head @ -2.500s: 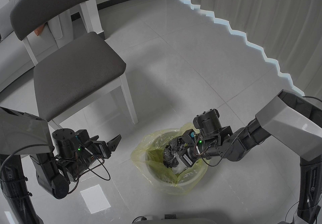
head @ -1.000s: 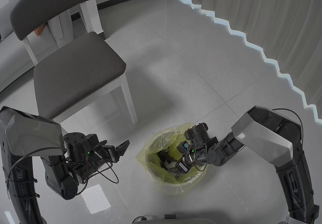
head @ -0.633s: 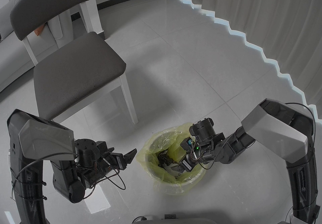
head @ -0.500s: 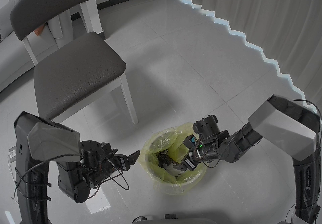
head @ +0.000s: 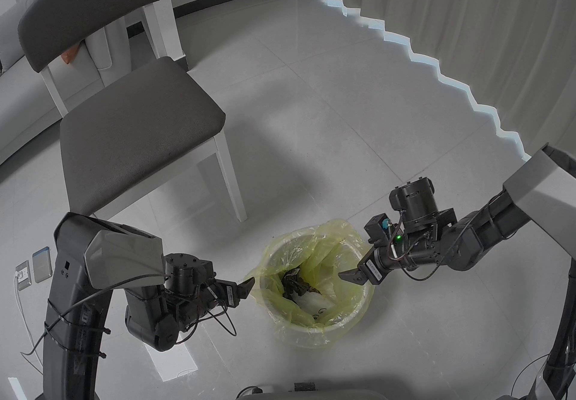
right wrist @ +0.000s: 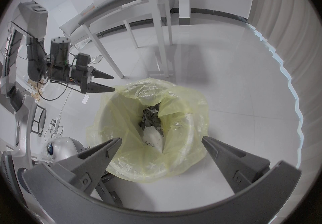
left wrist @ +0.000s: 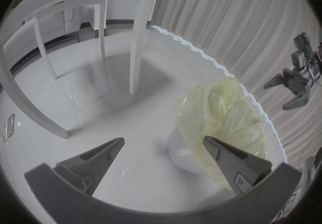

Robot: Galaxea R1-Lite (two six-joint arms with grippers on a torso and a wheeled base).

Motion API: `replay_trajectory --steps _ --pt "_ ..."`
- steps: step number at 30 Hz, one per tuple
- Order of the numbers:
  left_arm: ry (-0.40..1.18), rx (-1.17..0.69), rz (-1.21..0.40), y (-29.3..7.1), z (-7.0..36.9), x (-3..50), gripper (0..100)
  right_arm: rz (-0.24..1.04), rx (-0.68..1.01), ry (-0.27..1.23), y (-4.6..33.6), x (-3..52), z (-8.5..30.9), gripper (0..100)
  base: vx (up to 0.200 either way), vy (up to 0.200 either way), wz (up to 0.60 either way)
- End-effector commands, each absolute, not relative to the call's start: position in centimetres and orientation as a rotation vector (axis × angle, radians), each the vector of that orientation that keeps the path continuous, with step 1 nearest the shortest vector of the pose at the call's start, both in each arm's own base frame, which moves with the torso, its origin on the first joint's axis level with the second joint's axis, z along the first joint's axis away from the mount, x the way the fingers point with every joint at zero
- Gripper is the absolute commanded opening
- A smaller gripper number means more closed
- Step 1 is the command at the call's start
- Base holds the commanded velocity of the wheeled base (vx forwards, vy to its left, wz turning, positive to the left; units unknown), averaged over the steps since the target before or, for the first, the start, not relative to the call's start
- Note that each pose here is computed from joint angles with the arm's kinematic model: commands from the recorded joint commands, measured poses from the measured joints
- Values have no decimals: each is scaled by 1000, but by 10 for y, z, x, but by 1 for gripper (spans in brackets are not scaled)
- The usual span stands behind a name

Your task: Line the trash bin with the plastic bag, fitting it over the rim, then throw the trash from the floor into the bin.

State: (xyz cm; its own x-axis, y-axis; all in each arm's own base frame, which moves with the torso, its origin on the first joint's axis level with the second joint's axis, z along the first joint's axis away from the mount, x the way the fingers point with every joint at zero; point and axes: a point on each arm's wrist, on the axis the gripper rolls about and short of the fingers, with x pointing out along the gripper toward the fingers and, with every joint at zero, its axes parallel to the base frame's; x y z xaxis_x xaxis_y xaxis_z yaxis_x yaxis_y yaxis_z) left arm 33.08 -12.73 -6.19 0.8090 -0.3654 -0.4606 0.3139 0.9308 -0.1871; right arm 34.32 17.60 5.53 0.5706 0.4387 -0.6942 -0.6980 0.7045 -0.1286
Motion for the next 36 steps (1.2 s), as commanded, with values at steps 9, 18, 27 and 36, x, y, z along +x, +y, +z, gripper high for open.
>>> replay_trajectory --steps 9,18,27,36 --pt "547 -43 -351 -140 -64 363 100 648 -398 643 154 339 79 100 0 0 0" --pt "579 -36 -333 -137 -59 363 100 609 -388 657 136 340 73 100 0 0 0" --pt "485 -78 -297 -109 -24 342 100 563 -361 653 120 345 69 100 0 0 0" --pt "425 -124 -274 -93 -6 322 100 532 -353 654 119 358 61 100 0 0 0"
